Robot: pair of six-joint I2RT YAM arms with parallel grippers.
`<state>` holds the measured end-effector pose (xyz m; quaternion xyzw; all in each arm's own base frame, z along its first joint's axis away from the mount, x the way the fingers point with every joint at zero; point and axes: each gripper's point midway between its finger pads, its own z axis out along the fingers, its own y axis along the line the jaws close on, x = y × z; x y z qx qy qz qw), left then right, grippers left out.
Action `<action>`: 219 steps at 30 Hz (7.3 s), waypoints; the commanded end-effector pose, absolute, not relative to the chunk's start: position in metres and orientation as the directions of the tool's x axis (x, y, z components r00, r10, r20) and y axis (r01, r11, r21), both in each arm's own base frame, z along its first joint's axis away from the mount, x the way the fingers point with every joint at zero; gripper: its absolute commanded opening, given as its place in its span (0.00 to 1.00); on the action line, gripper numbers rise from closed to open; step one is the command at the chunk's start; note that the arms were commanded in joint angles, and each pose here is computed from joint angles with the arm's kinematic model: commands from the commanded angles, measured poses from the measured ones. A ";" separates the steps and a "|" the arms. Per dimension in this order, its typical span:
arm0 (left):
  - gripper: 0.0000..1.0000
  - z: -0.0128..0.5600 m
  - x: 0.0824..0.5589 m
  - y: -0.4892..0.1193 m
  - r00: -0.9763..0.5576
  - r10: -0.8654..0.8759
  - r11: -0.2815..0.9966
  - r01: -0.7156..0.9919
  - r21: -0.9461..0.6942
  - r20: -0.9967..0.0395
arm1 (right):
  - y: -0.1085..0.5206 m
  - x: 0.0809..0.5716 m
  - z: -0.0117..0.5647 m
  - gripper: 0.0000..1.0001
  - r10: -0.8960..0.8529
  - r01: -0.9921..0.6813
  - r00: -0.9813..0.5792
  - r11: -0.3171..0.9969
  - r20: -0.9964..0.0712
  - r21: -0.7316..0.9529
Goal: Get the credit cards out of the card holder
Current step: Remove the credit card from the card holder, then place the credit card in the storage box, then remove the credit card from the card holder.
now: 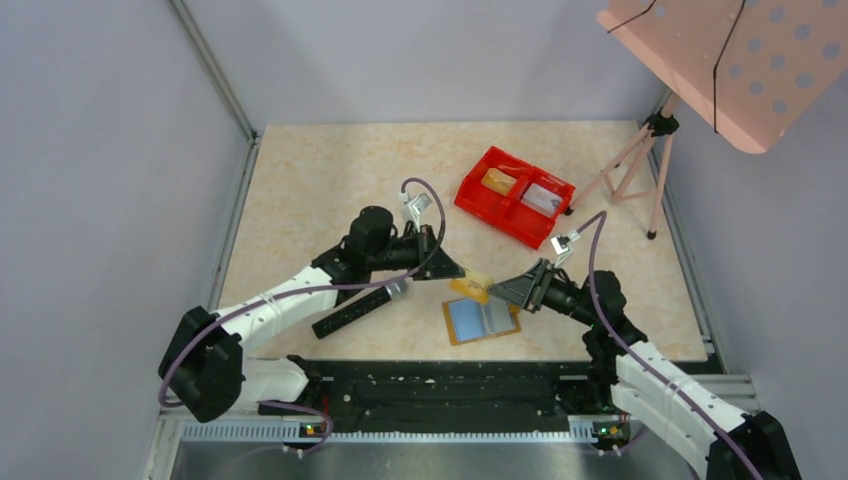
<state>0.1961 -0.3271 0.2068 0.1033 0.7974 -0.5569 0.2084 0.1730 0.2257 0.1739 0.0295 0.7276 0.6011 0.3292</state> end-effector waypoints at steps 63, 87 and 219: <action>0.99 0.222 0.214 -0.182 -0.561 0.132 0.851 0.487 -0.197 -0.817 | 0.158 0.501 0.151 0.00 0.575 0.142 -0.673 0.717 -0.465 0.682; 0.99 0.221 0.213 -0.183 -0.562 0.133 0.845 0.495 -0.203 -0.816 | 0.148 0.539 0.109 0.00 0.623 0.289 -0.672 0.718 -0.400 0.633; 0.17 0.015 0.163 -0.324 -0.918 0.208 0.719 0.378 -0.583 -0.339 | 0.205 0.180 0.066 0.33 0.233 -0.200 -0.843 0.701 -0.485 0.685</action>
